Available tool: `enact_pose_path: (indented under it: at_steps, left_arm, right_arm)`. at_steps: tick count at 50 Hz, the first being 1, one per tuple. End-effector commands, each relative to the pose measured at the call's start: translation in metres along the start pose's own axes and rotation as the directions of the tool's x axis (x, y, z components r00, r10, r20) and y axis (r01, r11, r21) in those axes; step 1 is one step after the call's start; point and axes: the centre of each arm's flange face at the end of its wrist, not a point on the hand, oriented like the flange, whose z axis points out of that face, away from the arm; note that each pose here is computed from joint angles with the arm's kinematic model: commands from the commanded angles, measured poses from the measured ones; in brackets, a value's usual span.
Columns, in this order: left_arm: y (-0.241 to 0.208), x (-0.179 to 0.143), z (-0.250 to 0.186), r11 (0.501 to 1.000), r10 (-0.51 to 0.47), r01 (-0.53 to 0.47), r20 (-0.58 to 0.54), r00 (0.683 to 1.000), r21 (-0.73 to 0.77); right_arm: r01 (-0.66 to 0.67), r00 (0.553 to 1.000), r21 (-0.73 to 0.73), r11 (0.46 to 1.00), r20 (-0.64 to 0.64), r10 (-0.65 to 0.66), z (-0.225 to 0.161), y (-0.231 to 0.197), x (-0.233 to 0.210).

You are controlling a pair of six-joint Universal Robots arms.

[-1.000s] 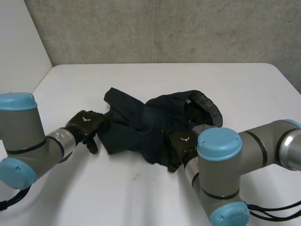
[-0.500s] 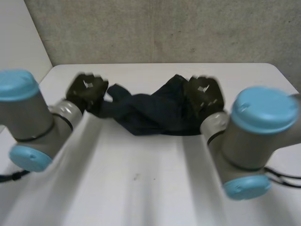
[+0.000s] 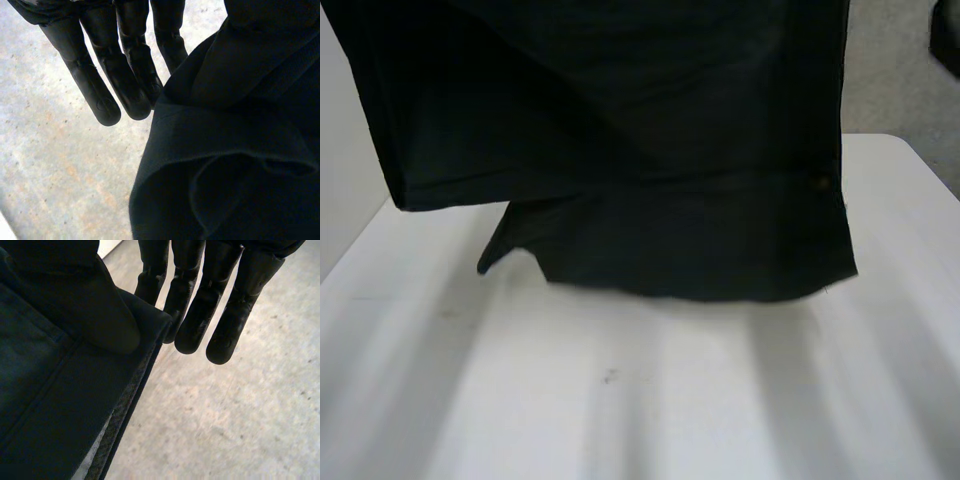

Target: Fold the shorts.

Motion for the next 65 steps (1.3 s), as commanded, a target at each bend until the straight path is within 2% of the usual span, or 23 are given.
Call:
enact_pose_path:
  at_steps: [1, 7, 10, 13, 15, 17, 19, 22, 25, 29, 35, 39, 43, 47, 54, 60, 65]
  left_arm:
    - [0.069, 0.007, 0.039, 0.987, 0.005, 0.002, 0.041, 0.999, -0.158]
    - [0.156, 0.027, 0.083, 0.967, -0.001, 0.005, 0.014, 1.0, -0.255]
    - [0.191, 0.036, 0.111, 0.978, 0.003, 0.004, 0.033, 0.999, -0.209]
    - [0.209, 0.039, 0.135, 0.992, 0.008, 0.001, 0.076, 0.997, -0.123]
    - [0.221, 0.04, 0.152, 0.999, 0.01, -0.006, 0.123, 0.992, -0.035]
    - [0.225, 0.042, 0.16, 1.0, 0.003, -0.005, 0.14, 0.99, 0.017]
    - [0.231, 0.045, 0.165, 0.998, 0.0, -0.009, 0.144, 0.99, 0.059]
    - [0.241, 0.05, 0.166, 0.997, 0.001, -0.011, 0.14, 0.99, 0.072]
    - [0.248, 0.055, 0.162, 0.999, -0.002, -0.004, 0.13, 0.992, 0.046]
    - [0.27, 0.07, 0.145, 0.998, -0.003, 0.009, 0.089, 0.996, -0.064]
    - [0.245, 0.061, 0.115, 0.984, -0.005, 0.017, 0.068, 0.998, -0.177]
    - [0.238, 0.067, 0.075, 0.955, -0.015, 0.021, 0.024, 1.0, -0.294]
    - [0.227, 0.084, 0.027, 0.921, -0.041, 0.021, -0.042, 0.998, -0.388]
    - [0.219, 0.123, -0.032, 0.887, -0.082, -0.003, -0.164, 0.983, -0.462]
    - [0.227, 0.152, -0.076, 0.843, -0.127, -0.029, -0.252, 0.96, -0.537]
    - [0.25, 0.161, -0.083, 0.802, -0.177, 0.029, -0.191, 0.965, -0.597]
    - [0.268, 0.168, -0.078, 0.791, -0.206, 0.068, -0.159, 0.966, -0.609]
  right_arm:
    - [0.015, 0.999, -0.171, 0.985, 0.036, -0.009, 0.022, 0.077, -0.019]
    - [0.03, 0.998, -0.303, 0.953, 0.055, -0.014, 0.044, 0.162, -0.037]
    - [0.033, 0.999, -0.31, 0.95, 0.029, -0.025, 0.059, 0.199, -0.044]
    - [0.024, 0.999, -0.237, 0.971, -0.042, -0.035, 0.077, 0.216, -0.044]
    - [0.03, 0.994, -0.118, 0.993, -0.098, -0.041, 0.092, 0.223, -0.045]
    - [0.038, 0.991, -0.011, 0.999, -0.125, -0.039, 0.102, 0.233, -0.046]
    - [0.049, 0.991, 0.031, 0.998, -0.125, -0.045, 0.105, 0.243, -0.048]
    - [0.075, 0.996, -0.009, 0.997, -0.055, -0.075, 0.097, 0.27, -0.059]
    - [0.092, 0.996, -0.127, 0.988, 0.0, -0.093, 0.083, 0.288, -0.065]
    - [0.104, 0.995, -0.294, 0.95, 0.037, -0.097, 0.064, 0.302, -0.055]
    - [0.12, 0.993, -0.446, 0.887, 0.063, -0.103, 0.039, 0.28, -0.026]
    - [0.134, 0.991, -0.54, 0.831, 0.083, -0.106, 0.019, 0.271, -0.007]
    - [0.146, 0.989, -0.627, 0.765, 0.119, -0.091, -0.003, 0.271, 0.015]
    - [0.164, 0.98, -0.651, 0.741, 0.191, -0.049, -0.017, 0.281, 0.018]
    - [0.188, 0.952, -0.643, 0.743, 0.305, 0.023, -0.025, 0.308, 0.014]
    - [0.194, 0.928, -0.595, 0.78, 0.37, 0.052, -0.02, 0.343, 0.009]
    - [0.187, 0.91, -0.57, 0.8, 0.406, 0.077, -0.017, 0.367, 0.001]
